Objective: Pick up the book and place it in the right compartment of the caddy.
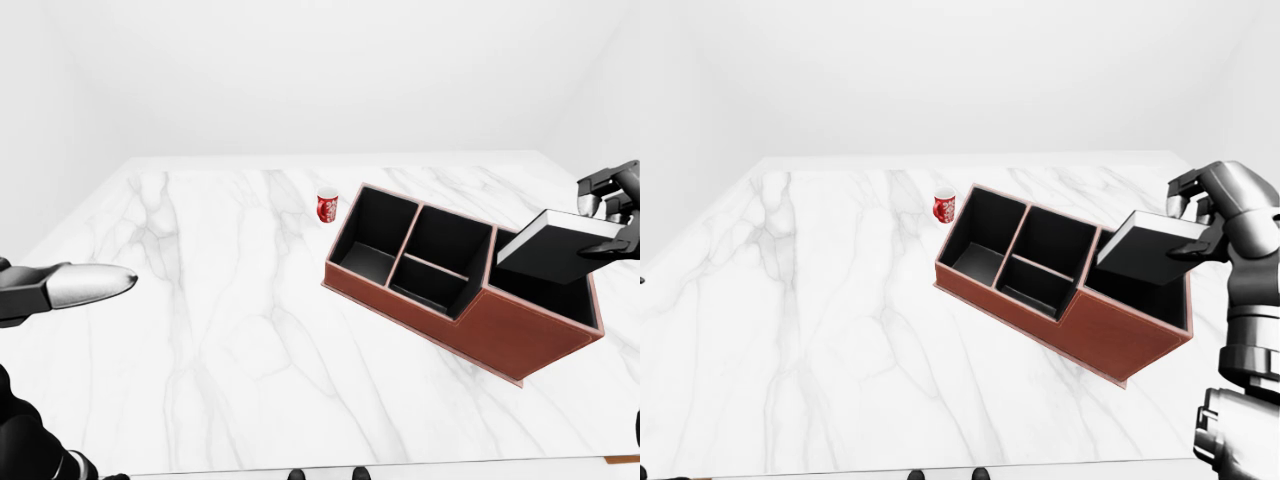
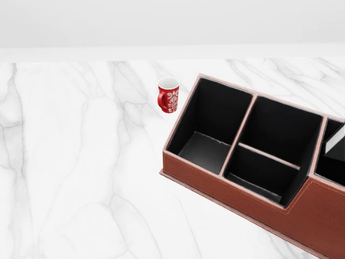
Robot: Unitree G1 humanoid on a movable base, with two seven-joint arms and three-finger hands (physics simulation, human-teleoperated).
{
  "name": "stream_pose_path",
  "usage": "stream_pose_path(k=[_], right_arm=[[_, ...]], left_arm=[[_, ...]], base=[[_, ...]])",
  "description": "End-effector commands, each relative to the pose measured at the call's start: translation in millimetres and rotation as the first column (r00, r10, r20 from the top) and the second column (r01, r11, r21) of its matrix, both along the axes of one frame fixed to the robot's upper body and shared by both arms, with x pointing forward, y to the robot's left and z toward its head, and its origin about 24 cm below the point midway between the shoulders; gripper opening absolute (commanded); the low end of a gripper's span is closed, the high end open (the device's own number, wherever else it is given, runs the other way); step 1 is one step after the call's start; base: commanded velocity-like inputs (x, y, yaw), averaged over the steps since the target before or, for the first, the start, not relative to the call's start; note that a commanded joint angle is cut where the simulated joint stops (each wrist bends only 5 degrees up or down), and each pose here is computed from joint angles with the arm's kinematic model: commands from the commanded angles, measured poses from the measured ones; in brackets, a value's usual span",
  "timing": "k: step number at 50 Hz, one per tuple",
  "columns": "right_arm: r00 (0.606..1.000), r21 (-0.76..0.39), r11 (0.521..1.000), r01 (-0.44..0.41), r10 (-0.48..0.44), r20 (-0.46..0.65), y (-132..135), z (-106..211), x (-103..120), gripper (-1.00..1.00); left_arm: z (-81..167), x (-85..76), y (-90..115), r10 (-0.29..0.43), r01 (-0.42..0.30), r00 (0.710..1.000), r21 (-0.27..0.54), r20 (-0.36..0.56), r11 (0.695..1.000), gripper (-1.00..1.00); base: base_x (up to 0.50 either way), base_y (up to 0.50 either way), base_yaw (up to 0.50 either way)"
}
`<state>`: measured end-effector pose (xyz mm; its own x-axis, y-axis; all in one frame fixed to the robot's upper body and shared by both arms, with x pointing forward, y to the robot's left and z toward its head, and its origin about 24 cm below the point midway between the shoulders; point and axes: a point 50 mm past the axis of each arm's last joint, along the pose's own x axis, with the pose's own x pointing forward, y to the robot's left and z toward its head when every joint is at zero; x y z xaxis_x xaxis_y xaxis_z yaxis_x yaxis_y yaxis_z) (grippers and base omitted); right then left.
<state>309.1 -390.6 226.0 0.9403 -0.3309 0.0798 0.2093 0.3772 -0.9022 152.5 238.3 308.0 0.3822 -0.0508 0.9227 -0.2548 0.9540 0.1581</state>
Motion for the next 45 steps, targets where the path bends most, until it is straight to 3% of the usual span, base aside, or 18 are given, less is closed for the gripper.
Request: stream_pose_path(k=[1,45], right_arm=[[0.999,-0.005,1.0,0.015,-0.015,0.041,-3,6,-2,-1.0],[0.999,0.023,0.999,0.04,-0.04,0.003,-4,-18,2,-1.0]], left_arm=[[0,-0.7,-1,0.003,-0.003,1.0,0.006,0.002,1.0,1.0],[-1,0.4,-2,0.008,-0.008,1.0,0.014,-0.002,1.0,1.0]], base=[[0.0,0.0,0.0],[0.0,0.0,0.0]])
